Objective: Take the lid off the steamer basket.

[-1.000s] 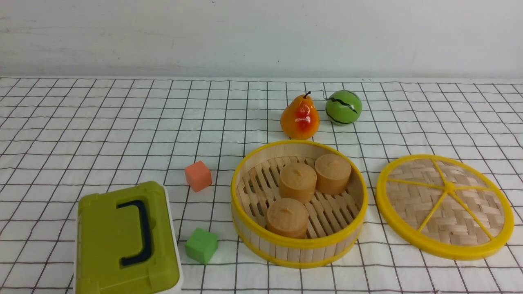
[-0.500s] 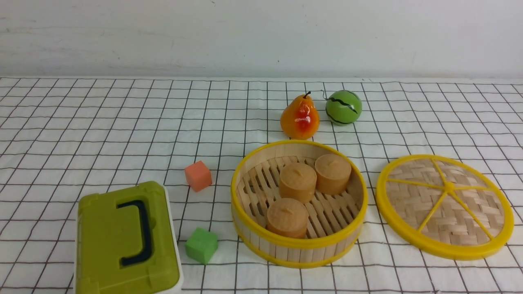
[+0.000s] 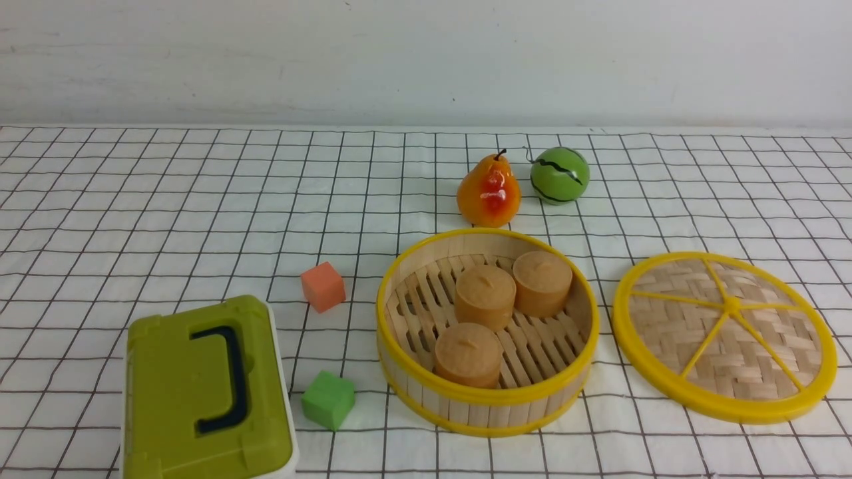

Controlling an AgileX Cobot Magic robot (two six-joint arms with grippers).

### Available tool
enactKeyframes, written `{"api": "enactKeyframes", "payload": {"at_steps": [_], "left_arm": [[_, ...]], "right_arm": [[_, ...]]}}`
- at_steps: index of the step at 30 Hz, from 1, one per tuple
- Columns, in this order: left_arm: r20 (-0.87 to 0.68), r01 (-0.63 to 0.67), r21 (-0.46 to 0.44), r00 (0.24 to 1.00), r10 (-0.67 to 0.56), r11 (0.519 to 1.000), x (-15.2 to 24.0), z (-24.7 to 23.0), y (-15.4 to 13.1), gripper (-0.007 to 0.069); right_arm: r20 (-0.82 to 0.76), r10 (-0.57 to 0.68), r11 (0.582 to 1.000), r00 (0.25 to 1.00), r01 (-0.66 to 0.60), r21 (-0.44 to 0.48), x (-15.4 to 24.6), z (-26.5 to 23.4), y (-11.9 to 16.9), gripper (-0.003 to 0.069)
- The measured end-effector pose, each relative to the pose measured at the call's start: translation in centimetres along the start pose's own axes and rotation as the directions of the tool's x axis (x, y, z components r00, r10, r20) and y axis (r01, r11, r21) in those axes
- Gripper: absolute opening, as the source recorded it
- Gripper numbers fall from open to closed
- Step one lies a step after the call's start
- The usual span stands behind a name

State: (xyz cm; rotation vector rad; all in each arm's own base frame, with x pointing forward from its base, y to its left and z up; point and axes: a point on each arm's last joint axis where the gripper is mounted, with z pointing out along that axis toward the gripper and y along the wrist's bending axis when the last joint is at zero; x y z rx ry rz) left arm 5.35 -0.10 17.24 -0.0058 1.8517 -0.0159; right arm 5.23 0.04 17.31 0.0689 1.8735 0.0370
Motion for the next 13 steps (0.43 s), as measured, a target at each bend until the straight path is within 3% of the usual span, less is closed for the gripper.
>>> {"api": "enactKeyframes", "payload": {"at_steps": [13], "left_arm": [[0.000, 0.000, 0.000, 1.000, 0.000, 1.000, 0.00, 0.00, 0.00, 0.0239]], "right_arm": [[0.000, 0.000, 1.000, 1.000, 0.000, 0.000, 0.00, 0.00, 0.00, 0.0057]]}}
